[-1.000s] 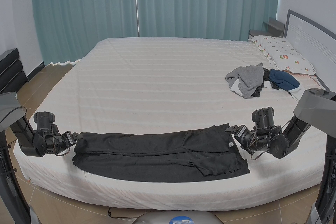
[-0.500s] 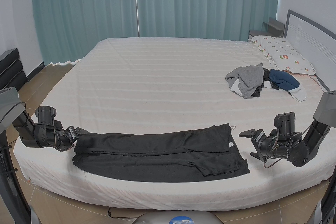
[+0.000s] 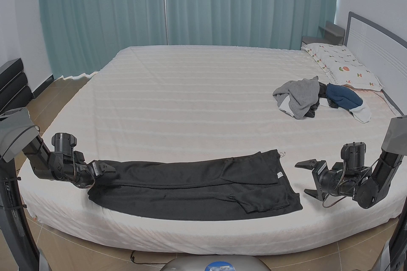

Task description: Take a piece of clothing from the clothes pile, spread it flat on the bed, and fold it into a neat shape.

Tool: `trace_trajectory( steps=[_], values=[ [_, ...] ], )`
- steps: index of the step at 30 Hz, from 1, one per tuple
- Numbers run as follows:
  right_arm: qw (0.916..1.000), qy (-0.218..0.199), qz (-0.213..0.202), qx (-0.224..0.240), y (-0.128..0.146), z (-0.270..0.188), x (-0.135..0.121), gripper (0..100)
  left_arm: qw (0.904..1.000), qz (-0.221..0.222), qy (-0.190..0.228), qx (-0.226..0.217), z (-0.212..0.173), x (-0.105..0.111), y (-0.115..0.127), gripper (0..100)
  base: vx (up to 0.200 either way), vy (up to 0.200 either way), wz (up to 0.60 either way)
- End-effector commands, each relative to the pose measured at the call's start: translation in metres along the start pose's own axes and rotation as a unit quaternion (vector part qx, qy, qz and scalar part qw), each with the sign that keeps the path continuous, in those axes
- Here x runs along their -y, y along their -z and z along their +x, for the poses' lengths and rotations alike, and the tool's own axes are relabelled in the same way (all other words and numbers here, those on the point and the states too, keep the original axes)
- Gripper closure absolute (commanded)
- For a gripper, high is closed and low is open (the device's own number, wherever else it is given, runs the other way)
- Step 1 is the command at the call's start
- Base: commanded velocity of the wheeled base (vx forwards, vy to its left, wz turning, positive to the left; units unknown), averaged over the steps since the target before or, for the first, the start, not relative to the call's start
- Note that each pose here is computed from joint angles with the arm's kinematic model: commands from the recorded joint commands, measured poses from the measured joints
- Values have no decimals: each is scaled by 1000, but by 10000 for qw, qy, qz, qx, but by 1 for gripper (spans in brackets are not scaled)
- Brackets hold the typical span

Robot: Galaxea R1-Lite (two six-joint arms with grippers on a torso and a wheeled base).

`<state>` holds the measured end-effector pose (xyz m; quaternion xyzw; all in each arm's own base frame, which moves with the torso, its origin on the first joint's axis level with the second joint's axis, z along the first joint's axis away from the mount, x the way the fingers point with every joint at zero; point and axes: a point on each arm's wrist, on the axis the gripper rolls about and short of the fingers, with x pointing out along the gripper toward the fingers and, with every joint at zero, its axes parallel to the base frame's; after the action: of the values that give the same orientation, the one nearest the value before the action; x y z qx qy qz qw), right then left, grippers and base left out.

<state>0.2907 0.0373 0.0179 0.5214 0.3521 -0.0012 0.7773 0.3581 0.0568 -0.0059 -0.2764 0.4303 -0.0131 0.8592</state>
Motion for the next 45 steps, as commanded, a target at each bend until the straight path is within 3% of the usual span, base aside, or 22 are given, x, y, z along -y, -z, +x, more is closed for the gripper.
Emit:
trace_trajectory(
  steps=[1,27,36,45],
  values=[
    [9999,100,27,-72,3,2,5,0,10000,16,-6,-56,4,0,2,100,0,0,0],
    [9996,15,159,-223,9,-3,14,0,9999,-91,-18,72,-14,3,2,100,0,0,0],
    [9996,-90,190,-175,9,-4,15,0,9997,-222,38,94,-14,5,0,100,-133,0,0],
    [9996,-123,179,-159,10,-5,17,0,9982,-460,238,301,-12,23,-14,100,0,0,0]
  ],
)
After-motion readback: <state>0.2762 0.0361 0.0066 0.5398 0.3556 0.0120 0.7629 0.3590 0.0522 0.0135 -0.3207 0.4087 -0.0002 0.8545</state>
